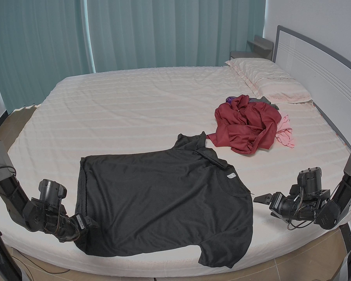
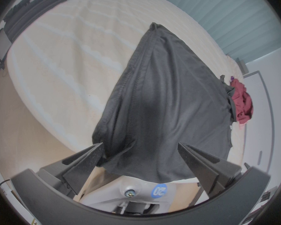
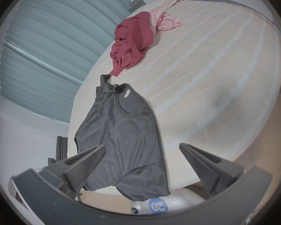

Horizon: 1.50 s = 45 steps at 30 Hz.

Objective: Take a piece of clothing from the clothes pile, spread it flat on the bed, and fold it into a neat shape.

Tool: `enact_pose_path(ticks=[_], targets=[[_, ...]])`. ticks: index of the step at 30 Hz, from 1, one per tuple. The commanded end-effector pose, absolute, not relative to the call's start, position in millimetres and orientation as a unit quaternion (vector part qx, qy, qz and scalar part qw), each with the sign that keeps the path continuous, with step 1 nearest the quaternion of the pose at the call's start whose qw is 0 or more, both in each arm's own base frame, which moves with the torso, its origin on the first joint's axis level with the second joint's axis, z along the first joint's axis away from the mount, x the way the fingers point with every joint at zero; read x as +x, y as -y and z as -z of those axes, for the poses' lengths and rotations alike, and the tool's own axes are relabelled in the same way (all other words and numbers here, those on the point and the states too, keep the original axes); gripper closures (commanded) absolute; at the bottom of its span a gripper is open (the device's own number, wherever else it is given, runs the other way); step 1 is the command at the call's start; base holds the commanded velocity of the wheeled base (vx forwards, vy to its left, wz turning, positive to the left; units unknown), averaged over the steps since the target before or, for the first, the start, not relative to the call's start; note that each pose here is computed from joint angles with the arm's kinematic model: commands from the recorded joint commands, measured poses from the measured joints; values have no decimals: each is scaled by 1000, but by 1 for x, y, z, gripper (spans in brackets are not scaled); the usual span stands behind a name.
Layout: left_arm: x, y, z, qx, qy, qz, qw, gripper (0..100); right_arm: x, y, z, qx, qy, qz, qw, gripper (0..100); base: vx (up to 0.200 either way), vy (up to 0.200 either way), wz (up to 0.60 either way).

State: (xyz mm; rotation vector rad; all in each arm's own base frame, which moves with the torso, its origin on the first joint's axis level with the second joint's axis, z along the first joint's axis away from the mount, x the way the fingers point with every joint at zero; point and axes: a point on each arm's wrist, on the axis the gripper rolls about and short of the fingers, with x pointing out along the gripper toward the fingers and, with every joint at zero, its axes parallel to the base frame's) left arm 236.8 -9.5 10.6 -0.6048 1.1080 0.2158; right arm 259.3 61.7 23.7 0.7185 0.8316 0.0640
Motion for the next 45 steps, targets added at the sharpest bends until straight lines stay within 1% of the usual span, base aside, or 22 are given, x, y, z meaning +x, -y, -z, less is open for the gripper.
enact_pose_path(ticks=[1,7,11,17,21,26,31,34,40,45], targets=[[235,17,-2,-262,-525,-104,803,0,258,-63,-24,340,-396,-34,852,0,0,0,0],[236,15,17,-226,-523,-160,806,0,258,-64,-23,339,-398,-35,852,0,0,0,0],[234,14,26,-216,-515,-173,811,0,258,-64,-24,339,-397,-34,852,0,0,0,0],[227,6,38,-170,-527,-212,805,0,258,-64,-24,339,-397,-35,852,0,0,0,0],[215,-7,35,-147,-537,-226,799,0,258,-64,-24,339,-396,-35,852,0,0,0,0],[211,-25,14,-145,-507,-235,817,0,258,-64,-24,339,-396,-34,853,0,0,0,0],[202,-31,8,-135,-510,-226,819,0,258,-64,-23,338,-397,-34,852,0,0,0,0],[199,-31,10,-135,-519,-221,815,0,258,-64,-23,338,-397,-34,852,0,0,0,0],[184,-44,15,-100,-577,-222,779,0,258,-64,-24,339,-397,-34,853,0,0,0,0],[182,-56,13,-100,-575,-241,776,0,258,-64,-26,339,-394,-36,854,0,0,0,0]])
